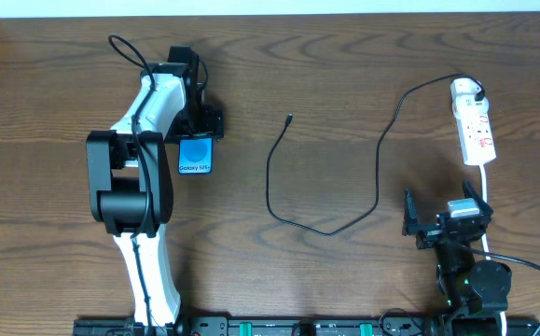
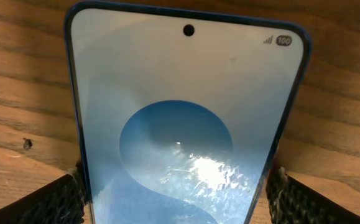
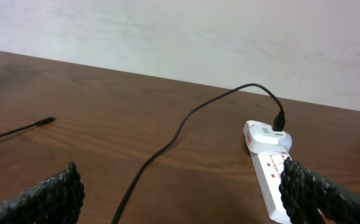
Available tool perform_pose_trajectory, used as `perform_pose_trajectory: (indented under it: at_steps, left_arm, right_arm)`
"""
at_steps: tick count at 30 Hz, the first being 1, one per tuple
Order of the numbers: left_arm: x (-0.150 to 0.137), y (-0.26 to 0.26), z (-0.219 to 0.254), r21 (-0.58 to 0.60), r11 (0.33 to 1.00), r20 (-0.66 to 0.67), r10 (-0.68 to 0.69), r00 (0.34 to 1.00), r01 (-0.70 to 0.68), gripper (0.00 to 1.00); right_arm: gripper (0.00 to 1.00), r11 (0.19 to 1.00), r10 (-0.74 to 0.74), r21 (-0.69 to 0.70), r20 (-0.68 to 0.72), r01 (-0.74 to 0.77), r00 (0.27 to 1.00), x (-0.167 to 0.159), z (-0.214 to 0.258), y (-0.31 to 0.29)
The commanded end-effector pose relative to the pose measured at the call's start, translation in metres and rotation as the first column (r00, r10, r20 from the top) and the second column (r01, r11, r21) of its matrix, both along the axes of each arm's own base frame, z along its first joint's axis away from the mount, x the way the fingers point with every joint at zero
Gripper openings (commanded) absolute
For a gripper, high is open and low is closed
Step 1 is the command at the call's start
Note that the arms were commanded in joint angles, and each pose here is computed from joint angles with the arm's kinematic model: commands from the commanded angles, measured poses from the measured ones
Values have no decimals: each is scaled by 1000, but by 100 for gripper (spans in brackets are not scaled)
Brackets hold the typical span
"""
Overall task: Plug charger to phone and switch on socket
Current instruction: 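Lower the left gripper and close it on the phone's sides, then lift the phone with the left gripper and tilt it upright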
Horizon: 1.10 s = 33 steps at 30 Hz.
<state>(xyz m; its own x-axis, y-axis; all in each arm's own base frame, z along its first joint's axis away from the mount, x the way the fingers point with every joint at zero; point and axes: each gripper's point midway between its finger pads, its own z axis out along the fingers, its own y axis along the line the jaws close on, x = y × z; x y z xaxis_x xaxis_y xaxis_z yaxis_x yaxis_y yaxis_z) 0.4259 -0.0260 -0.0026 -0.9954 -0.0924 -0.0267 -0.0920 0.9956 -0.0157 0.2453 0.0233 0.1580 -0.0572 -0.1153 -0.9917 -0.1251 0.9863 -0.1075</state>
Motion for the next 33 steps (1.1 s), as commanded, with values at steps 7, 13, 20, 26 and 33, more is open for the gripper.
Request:
perform_pose_trajectory:
  at_steps: [7,13,20,26,33]
  left_arm:
    - [-22,-2,-23,16,1000,-91,-7,996,9,80]
    - [-22,-2,-23,16,1000,-91,-7,996,8,77]
    - [-21,-2,-23,16,1000,-85,-6,996,8,75]
    - [-14,-3,-14,15,1000,-69,-6,998,7,73]
    - [-3,-3,9,11,1000,-14,-7,1000,7,73]
  right_arm:
    - [99,1000,-1,8,-1,1,1000,0,0,0]
    - [99,1000,0,8,-1,0,1000,0,0,0]
    - [99,1000,-1,8,-1,1,1000,0,0,0]
    - [99,1000,0,8,-1,0,1000,0,0,0]
    - [99,1000,-1,8,-1,1,1000,0,0,0]
